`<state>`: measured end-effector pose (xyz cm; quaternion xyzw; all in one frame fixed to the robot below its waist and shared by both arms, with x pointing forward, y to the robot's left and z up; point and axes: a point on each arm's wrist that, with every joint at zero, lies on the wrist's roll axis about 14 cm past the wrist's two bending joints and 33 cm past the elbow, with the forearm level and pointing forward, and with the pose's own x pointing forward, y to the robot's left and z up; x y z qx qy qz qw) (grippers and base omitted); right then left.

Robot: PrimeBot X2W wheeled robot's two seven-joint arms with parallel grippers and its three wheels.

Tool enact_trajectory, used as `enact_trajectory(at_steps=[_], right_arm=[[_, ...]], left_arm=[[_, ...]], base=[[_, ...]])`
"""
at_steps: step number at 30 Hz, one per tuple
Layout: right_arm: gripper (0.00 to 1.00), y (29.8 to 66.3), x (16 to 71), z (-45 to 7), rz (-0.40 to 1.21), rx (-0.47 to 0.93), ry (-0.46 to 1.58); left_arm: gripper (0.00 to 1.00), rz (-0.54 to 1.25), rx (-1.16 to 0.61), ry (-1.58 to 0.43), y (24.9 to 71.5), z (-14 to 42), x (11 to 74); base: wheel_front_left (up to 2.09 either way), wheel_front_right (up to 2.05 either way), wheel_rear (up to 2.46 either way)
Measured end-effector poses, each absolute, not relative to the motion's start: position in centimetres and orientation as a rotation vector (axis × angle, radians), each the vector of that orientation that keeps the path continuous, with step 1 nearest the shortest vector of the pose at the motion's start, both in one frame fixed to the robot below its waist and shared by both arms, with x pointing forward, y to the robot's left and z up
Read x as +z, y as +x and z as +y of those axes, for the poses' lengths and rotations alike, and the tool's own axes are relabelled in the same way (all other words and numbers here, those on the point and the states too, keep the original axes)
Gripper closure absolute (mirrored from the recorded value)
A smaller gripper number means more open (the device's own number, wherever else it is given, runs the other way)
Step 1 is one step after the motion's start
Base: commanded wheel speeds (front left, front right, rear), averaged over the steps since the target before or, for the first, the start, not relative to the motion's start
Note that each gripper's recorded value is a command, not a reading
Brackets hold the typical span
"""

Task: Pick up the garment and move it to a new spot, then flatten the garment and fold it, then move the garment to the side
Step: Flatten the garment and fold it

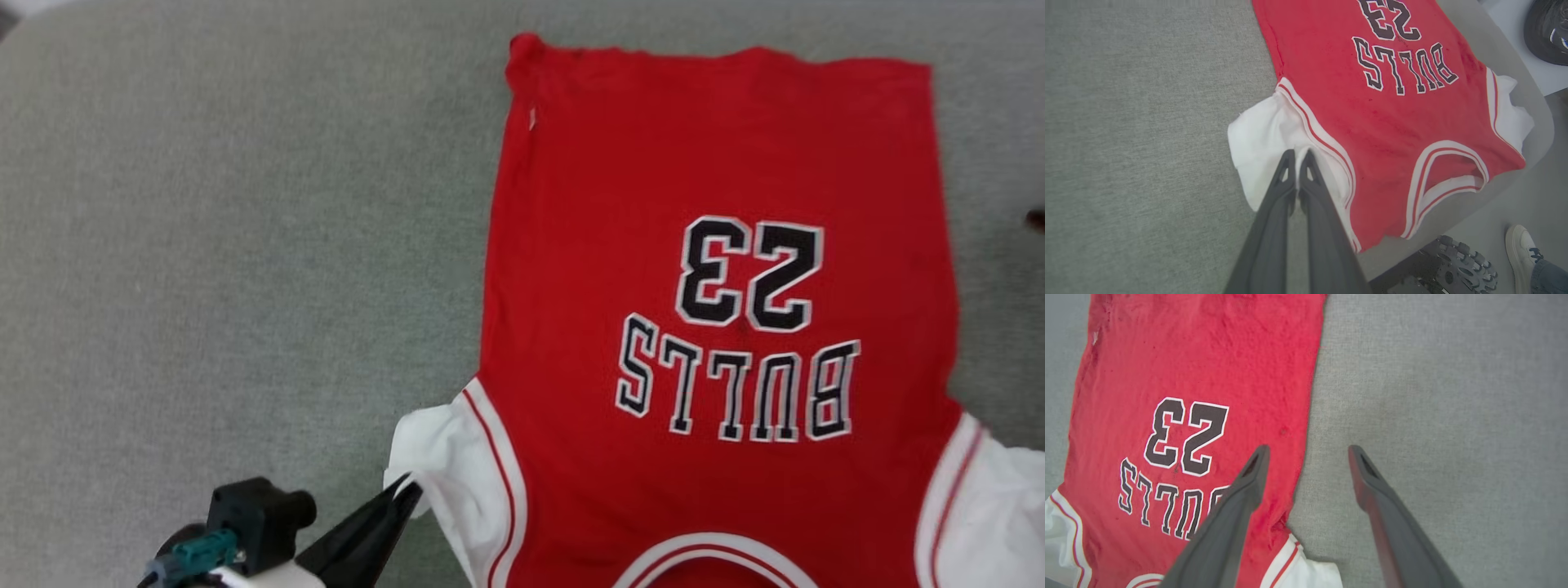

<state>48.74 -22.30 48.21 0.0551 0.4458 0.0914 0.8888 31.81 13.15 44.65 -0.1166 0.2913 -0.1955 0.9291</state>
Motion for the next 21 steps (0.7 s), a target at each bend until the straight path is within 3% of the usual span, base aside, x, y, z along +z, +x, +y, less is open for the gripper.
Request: enact_trajectory(at_steps=[12, 21], right_arm=[[0.00, 59.7, 42.0, -19.6, 1.150, 0.132, 0.000], [0.00, 62.8, 35.4, -16.7, 1.269, 0.116, -0.049]], left_arm=[[1.00, 0.672, -0.391, -0.214, 33.6, 13.0, 42.5], [1.00, 0.684, -0.315, -0.235, 34.3, 14.0, 41.5]], base=[[0.00, 0.00, 0.00], [0.00, 0.00, 0.00]])
